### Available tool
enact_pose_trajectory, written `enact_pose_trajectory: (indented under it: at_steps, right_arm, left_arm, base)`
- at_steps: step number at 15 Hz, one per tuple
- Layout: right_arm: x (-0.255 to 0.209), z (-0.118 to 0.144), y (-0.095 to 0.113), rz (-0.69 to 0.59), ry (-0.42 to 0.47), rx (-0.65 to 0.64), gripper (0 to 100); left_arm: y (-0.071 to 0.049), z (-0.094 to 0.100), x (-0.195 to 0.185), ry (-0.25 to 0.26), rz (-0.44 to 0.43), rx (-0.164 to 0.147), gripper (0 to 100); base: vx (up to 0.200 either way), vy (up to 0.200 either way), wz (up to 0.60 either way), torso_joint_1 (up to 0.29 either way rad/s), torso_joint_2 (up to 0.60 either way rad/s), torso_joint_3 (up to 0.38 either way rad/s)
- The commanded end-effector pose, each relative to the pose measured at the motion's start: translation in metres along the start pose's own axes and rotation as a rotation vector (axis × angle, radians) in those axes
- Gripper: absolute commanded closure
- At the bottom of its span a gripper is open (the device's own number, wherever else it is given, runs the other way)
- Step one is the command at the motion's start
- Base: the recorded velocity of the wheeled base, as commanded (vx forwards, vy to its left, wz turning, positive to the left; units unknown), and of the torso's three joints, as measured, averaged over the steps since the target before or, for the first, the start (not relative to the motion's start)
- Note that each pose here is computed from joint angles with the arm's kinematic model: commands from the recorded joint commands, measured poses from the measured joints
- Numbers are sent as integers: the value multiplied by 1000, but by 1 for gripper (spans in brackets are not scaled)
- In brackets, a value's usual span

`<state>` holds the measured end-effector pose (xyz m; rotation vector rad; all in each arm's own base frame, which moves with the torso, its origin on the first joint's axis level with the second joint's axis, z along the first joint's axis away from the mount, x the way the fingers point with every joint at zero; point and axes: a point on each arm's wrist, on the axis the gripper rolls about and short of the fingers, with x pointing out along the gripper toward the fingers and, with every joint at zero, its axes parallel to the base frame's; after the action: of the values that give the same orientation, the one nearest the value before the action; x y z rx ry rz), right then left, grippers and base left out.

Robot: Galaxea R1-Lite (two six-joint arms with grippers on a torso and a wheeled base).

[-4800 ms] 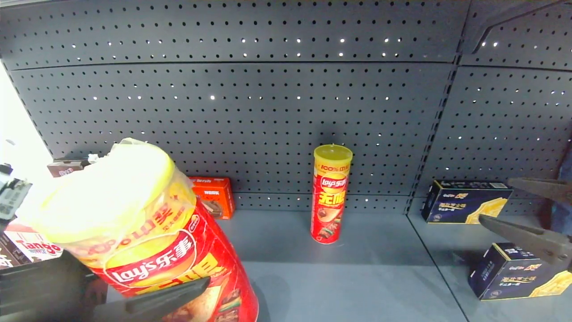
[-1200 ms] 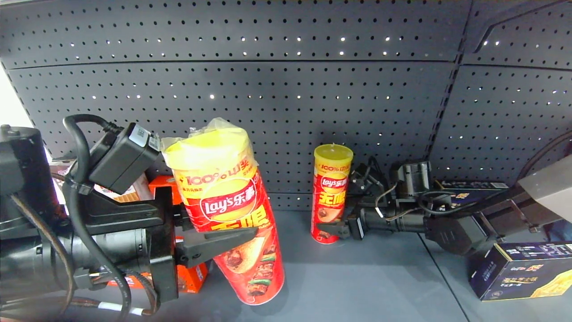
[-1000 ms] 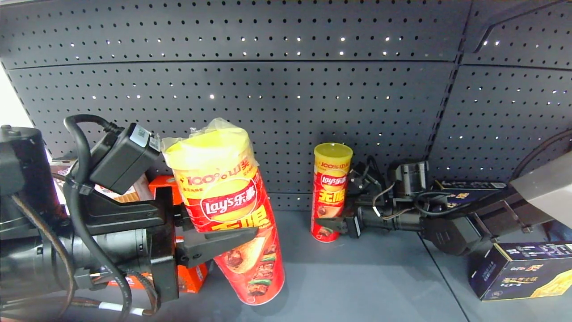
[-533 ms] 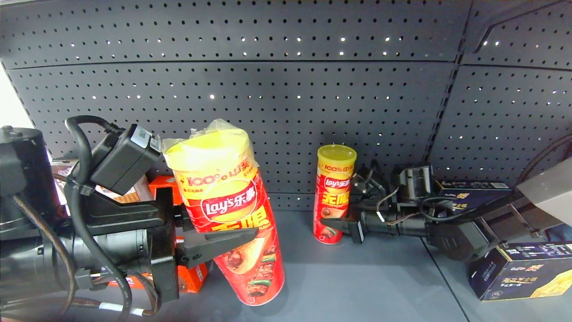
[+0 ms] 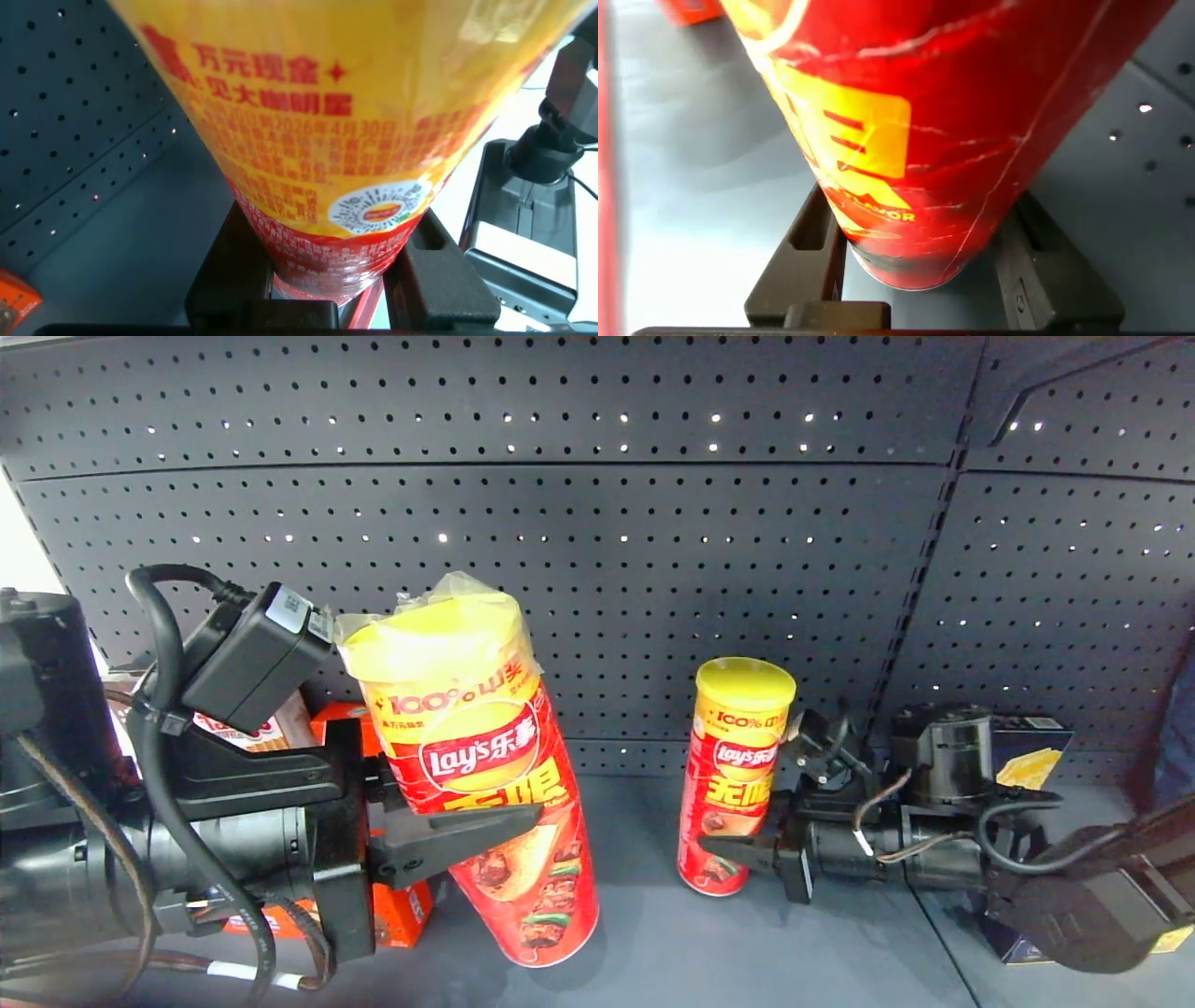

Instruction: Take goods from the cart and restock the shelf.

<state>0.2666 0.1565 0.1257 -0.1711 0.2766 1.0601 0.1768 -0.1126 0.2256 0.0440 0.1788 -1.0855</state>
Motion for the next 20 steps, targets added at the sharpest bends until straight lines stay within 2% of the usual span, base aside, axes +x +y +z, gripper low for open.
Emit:
enact_pose_trajectory:
  at_steps: [1,3,6,10,13,20]
  right_arm:
    - [-28,14,31,37,-57,-26,100]
    - [-43,19,52,74,-81,-23,100]
    - [-58,12,70,109,-72,-26,100]
    - [-59,3,72,112,-43,-8,100]
    - [-56,-2,71,113,-20,5,100]
    - [-44,-15,68,120,24,23,100]
  left_arm:
    - [0,2,0,-5,1,3,100]
    - [2,2,2,-2,2,0,100]
    - [6,-3,11,21,-4,-13,100]
    - [11,-5,18,35,-6,-21,100]
    - [9,-1,21,28,-18,-13,100]
    - [10,-4,24,40,-18,-20,100]
  base:
    - [0,0,0,0,0,0]
    - [0,0,0,0,0,0]
    - [0,0,0,0,0,0]
    - [0,0,0,0,0,0]
    - [0,0,0,0,0,0]
    - [0,0,0,0,0,0]
